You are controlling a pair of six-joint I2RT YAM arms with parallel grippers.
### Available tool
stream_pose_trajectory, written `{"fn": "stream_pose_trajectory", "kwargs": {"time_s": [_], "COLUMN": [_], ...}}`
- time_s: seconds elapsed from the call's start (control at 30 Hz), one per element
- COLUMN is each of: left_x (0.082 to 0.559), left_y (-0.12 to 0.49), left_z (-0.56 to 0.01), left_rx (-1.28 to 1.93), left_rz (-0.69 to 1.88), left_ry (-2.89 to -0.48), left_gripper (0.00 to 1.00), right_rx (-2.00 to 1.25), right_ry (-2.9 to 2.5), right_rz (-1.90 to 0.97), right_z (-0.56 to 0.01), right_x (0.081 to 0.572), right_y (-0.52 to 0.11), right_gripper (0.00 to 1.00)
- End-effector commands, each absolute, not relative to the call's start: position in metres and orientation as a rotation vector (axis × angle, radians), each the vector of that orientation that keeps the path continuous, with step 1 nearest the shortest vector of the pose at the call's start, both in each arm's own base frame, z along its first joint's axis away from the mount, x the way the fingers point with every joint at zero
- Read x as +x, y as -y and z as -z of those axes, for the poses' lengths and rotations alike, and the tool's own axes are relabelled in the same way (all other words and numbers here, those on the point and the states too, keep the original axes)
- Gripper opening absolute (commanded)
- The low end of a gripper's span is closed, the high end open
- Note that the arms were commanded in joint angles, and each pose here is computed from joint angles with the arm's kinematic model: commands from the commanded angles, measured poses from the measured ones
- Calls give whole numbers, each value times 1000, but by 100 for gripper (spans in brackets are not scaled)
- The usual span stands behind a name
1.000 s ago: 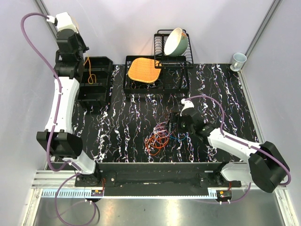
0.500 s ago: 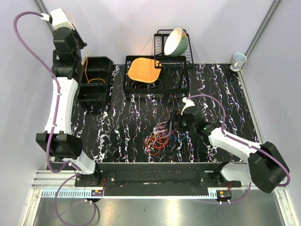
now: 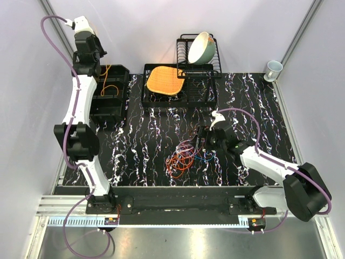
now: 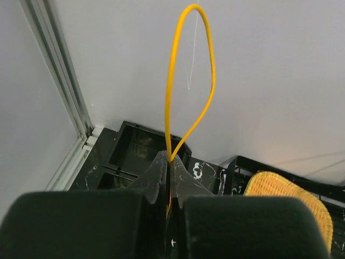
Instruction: Untangle the cables
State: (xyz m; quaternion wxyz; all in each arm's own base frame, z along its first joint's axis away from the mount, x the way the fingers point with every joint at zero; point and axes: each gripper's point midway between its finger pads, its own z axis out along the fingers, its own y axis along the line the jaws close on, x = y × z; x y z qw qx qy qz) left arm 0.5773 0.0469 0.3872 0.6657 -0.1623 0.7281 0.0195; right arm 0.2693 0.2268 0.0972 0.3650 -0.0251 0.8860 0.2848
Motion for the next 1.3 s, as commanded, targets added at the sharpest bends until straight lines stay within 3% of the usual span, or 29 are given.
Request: {"fn": "stream_pose_trajectory", "kwargs": {"time_s": [0.0, 0.2, 0.6, 0.87, 1.27], "left_x": [591, 611, 620, 602, 632], "left_y": [-49, -71, -59, -56, -64], "left_z": [-413, -374, -312, -291, -258], "left_rx": [-333, -379, -373, -396, -385], "left_rz": [13, 65, 194, 211, 180], "left_ry": [-1544, -1599, -1692, -1716, -1769], "left_gripper": [0, 0, 0, 0, 0], "right_rx": [-62, -57, -48, -45, -45], "right_ry": [-2230, -2241, -2249, -2241, -2246], "right_rz": [-787, -792, -805, -812, -822], "right_z": [-109, -107, -105, -107, -105], "right_x": [275, 275, 277, 278, 278], "right_y": [-231, -231, -230, -229, -229], "right_gripper": [88, 87, 87, 87, 87]}}
